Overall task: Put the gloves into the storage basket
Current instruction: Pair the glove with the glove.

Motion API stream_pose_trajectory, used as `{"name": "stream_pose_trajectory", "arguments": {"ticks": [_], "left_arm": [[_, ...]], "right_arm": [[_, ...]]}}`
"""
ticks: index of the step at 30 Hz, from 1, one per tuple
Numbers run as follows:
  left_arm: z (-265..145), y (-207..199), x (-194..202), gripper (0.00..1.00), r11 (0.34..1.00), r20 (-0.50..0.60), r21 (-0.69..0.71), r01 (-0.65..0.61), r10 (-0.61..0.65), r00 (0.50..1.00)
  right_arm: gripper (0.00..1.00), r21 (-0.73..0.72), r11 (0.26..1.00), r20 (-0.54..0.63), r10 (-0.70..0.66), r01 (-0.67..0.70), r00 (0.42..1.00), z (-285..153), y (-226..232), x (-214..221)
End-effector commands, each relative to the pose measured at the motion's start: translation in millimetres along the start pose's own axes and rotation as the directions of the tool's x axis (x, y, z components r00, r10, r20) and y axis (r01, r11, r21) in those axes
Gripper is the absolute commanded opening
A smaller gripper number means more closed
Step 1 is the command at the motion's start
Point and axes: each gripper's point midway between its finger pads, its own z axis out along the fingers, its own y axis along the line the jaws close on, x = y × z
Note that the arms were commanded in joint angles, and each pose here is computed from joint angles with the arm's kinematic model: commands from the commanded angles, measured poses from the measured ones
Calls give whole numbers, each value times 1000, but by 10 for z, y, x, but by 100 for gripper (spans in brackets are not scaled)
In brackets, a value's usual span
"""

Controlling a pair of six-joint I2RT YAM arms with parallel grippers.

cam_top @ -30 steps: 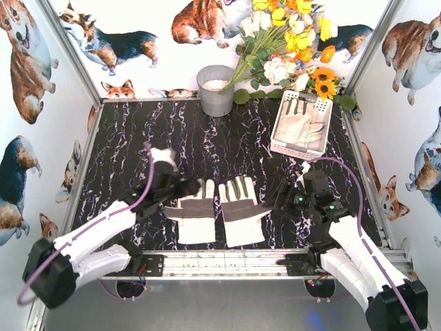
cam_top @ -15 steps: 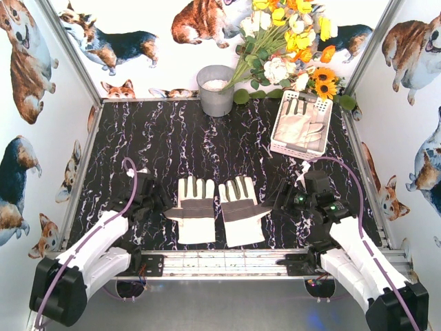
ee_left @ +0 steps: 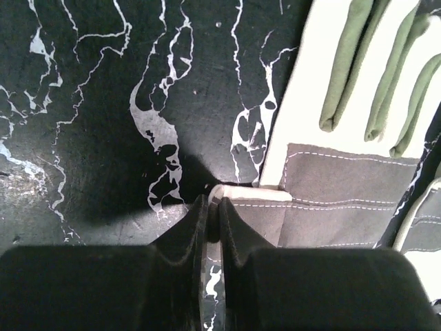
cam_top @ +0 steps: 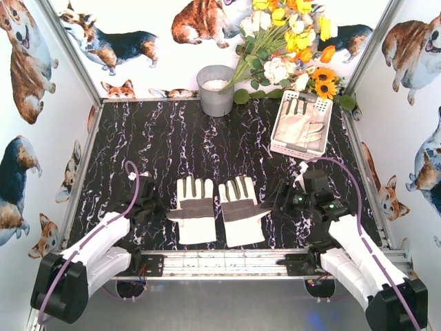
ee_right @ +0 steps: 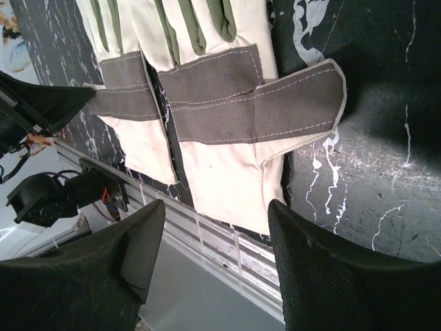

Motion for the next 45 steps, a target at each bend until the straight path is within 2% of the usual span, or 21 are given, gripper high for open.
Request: {"name": "stream_pose_trajectory", "arguments": {"ticks": [1, 7, 10, 16, 24, 27, 34, 38, 45], "left_arm": [[-136, -189, -190, 0, 998, 50, 63, -21, 18, 999], [-504, -681, -396, 0, 971, 69, 237, 0, -17, 997], [-654, -937, -447, 0, 946, 53, 323, 20, -39, 998], [-874, -1365, -452, 0, 918, 32, 393, 54, -72, 997], [-972, -1997, -193, 0, 879, 5, 468, 96, -111, 994], [-949, -2139, -140, 0, 871, 2, 475, 121, -138, 990], [-887, -2405, -63, 0, 848, -15, 506, 158, -174, 985], [-855, -2474, 24, 0, 843, -40, 511, 170, -174, 984], [-833, -2564, 140, 0, 834, -67, 519, 185, -176, 982]], "right_arm": [[63, -96, 992, 32, -80, 82, 996, -93, 299, -151], [63, -176, 974, 67, -132, 142, 989, -106, 551, -237], [67, -190, 960, 91, -193, 207, 977, -80, 746, -287], [67, -156, 907, 159, -369, 392, 916, 11, 1239, -257], [66, -187, 825, 243, -486, 533, 839, 127, 1821, -28], [66, -148, 800, 251, -538, 581, 805, 186, 1865, 93], [67, 56, 762, 219, -640, 645, 737, 328, 1645, 147], [67, 96, 743, 218, -665, 662, 714, 419, 1599, 185], [60, 197, 708, 224, -706, 678, 672, 579, 1594, 111]]}}
